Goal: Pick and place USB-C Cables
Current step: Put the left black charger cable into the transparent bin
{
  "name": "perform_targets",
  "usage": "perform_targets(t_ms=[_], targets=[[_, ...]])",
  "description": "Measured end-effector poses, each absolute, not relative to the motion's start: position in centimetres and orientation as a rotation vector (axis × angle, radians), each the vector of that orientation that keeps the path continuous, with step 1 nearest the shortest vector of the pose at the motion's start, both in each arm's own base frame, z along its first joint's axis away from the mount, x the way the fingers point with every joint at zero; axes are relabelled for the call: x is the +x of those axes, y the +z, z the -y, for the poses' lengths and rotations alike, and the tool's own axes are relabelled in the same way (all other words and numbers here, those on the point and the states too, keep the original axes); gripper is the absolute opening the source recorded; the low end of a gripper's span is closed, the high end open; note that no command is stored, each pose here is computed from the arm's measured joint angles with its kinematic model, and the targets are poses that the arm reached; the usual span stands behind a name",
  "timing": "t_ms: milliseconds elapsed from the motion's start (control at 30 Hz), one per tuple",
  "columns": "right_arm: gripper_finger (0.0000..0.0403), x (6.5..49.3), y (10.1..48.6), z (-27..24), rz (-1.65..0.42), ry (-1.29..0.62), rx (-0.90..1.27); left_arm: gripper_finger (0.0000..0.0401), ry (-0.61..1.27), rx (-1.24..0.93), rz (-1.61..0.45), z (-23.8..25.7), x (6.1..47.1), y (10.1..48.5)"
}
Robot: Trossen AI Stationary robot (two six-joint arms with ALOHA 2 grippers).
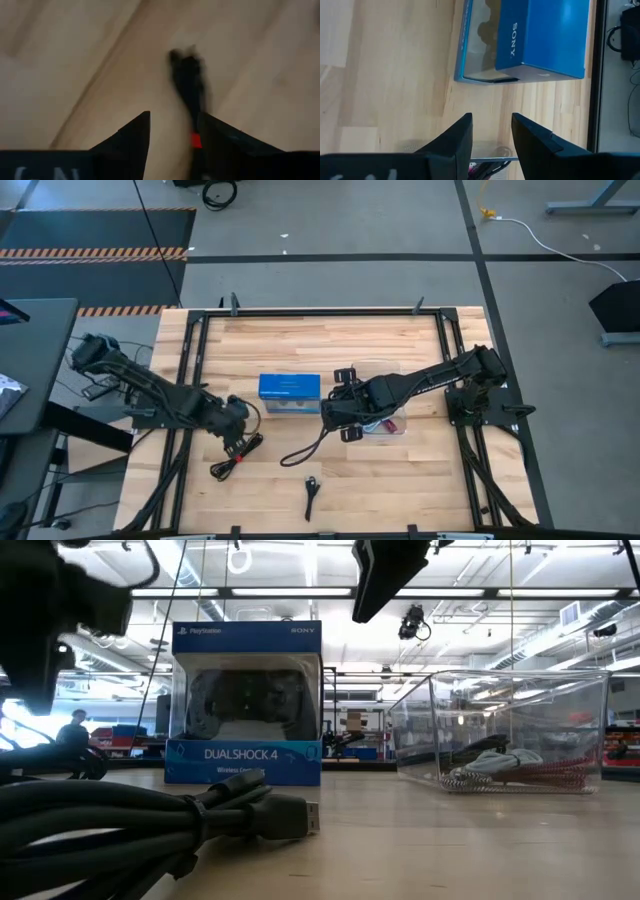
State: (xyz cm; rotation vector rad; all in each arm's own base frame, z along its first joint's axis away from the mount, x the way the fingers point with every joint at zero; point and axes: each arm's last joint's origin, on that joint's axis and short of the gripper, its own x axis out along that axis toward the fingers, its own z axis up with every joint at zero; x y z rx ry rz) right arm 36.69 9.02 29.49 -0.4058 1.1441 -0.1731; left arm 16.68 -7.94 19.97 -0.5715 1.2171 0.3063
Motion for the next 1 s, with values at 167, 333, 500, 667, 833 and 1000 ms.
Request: perform_targets(t_ms=[167, 333, 500, 667, 833, 1000], targets=[[0.0142, 36.7, 29.5, -9.0, -1.143, -0.178, -0.399, 0.0176, 0.327, -0.517, -1.260, 9.4, 17.7, 18.0], [0.0142, 36.7, 29.5, -9.0, -1.143, -0.184, -0.390, 0.0188, 0.284, -0.535, -1.248, 10.9, 18.5, 17.1], [0.0142, 36.6, 29.5, -9.0, -1.143, -0.197, -0.371, 0.0192, 0.289, -0.523, -1.277, 11.9, 18.3, 16.3], [0.0142, 36.7, 29.5, -9.0, -1.142, -0.203, -0.359, 0.0192, 0.307, -0.496, -1.293, 12.8, 18.5, 15.0], [0.0142, 36.6, 29.5, -9.0, -1.139, -0.216, -0.340, 0.0192, 0.317, -0.484, -1.253, 13.4, 19.2, 14.1], [0.0142, 36.5, 29.4, -9.0, -1.149, -0.231, -0.322, 0.0181, 0.338, -0.457, -1.242, 13.4, 19.2, 13.8]])
